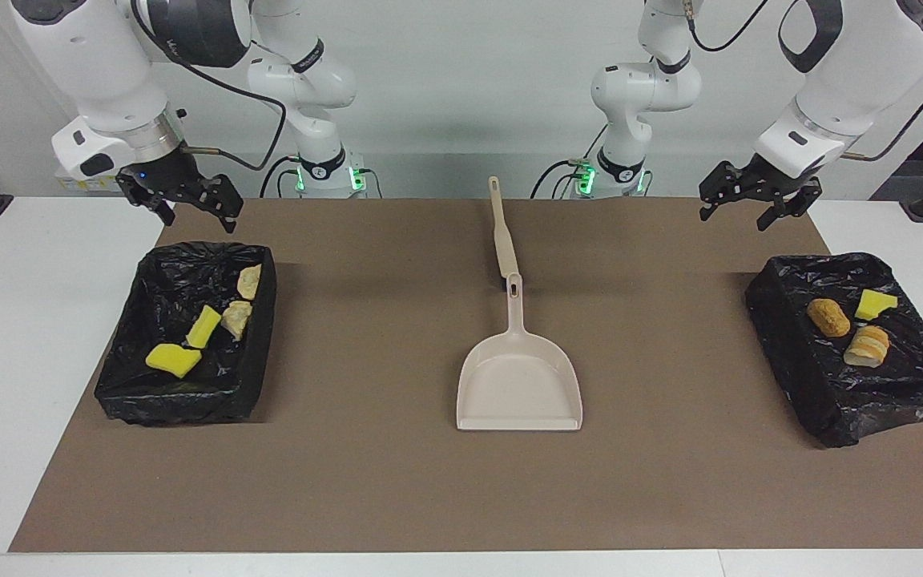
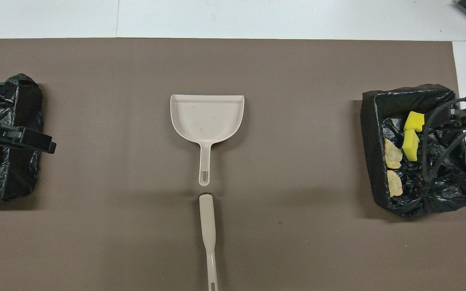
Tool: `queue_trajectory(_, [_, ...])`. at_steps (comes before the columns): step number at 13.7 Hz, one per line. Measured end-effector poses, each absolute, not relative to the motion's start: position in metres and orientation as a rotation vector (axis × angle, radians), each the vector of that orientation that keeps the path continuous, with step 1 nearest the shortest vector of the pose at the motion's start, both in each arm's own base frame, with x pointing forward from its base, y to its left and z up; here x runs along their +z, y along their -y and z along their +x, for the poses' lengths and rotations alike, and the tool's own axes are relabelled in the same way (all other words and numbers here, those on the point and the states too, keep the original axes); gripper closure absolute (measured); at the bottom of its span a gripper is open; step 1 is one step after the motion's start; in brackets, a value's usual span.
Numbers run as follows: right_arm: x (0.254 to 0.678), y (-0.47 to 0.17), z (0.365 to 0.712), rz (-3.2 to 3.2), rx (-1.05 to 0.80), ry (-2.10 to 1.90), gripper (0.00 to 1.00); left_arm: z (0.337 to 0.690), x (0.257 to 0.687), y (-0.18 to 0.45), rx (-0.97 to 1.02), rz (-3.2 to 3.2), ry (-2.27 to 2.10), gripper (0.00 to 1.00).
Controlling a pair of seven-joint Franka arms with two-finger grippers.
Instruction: Sweep and dump trash in bin
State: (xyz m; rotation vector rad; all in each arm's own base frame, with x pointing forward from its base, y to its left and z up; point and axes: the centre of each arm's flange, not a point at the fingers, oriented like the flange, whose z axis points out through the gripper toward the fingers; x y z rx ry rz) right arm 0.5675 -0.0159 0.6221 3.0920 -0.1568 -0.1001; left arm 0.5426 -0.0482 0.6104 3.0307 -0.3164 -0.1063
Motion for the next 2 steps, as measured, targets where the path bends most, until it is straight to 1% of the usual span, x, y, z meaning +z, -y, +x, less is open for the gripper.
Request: queue_trajectory(2, [0.6303,0.0057,0.5635,3.097,-0.079,0.064,0.0,0.5426,0.6104,0.0482,-0.106,3.031,0.316,0.0])
